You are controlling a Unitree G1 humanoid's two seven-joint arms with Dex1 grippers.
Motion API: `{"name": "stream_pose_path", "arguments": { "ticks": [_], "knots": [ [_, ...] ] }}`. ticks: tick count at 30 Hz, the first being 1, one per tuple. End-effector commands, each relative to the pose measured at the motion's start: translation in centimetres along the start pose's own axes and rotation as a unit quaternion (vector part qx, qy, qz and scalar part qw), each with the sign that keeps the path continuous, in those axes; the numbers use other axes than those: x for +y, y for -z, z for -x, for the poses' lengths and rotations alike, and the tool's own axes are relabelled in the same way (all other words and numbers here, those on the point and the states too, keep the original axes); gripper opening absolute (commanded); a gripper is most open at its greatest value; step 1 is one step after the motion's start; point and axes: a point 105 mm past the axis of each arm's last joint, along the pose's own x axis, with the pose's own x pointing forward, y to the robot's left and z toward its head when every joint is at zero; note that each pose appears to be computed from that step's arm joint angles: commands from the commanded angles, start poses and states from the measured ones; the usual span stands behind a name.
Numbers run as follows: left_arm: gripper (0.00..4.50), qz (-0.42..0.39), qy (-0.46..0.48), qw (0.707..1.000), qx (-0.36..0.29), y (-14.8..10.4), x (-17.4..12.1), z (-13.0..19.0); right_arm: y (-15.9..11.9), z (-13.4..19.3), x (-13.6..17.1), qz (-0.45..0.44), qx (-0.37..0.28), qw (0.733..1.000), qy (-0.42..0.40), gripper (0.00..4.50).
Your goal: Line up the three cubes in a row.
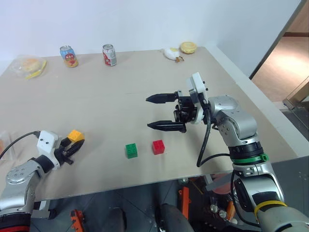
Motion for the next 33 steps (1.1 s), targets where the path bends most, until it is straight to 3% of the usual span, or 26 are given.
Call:
{"name": "stream_pose_path", "arguments": {
  "ticks": [1,4,6,8,11,18,33],
  "knots": [
    [1.33,-0.005,0.004,1.0,0.004,0.1,-0.2,-0.1,-1.4,0.3,0.2,0.023,-0.015,1.0,-0.001,4.5],
    [1.33,-0.016,0.052,0.998,-0.023,-1.3,-1.7,-0.2,-1.2,0.8,0.7,0.02,-0.006,1.0,-0.007,4.5],
    [1.33,-0.036,0.138,0.989,-0.038,-2.8,-4.5,-0.1,-0.7,1.7,1.5,0.013,0.013,1.0,-0.017,4.5],
    [1.33,-0.072,0.231,0.97,-0.022,-3.0,-7.2,0.2,0.4,2.7,2.6,0.0,0.045,0.998,-0.033,4.5],
    [1.33,-0.089,0.312,0.946,0.004,-2.7,-8.9,0.4,1.8,3.4,3.6,-0.014,0.079,0.996,-0.046,4.5],
    [1.33,-0.118,0.388,0.914,0.024,-2.8,-9.2,-1.0,2.6,3.4,3.6,-0.01,0.093,0.995,-0.026,4.5],
    [1.33,-0.151,0.422,0.892,0.054,-1.2,-8.2,-1.9,2.3,4.0,3.8,-0.004,0.092,0.996,0.008,4.5]
  ]
}}
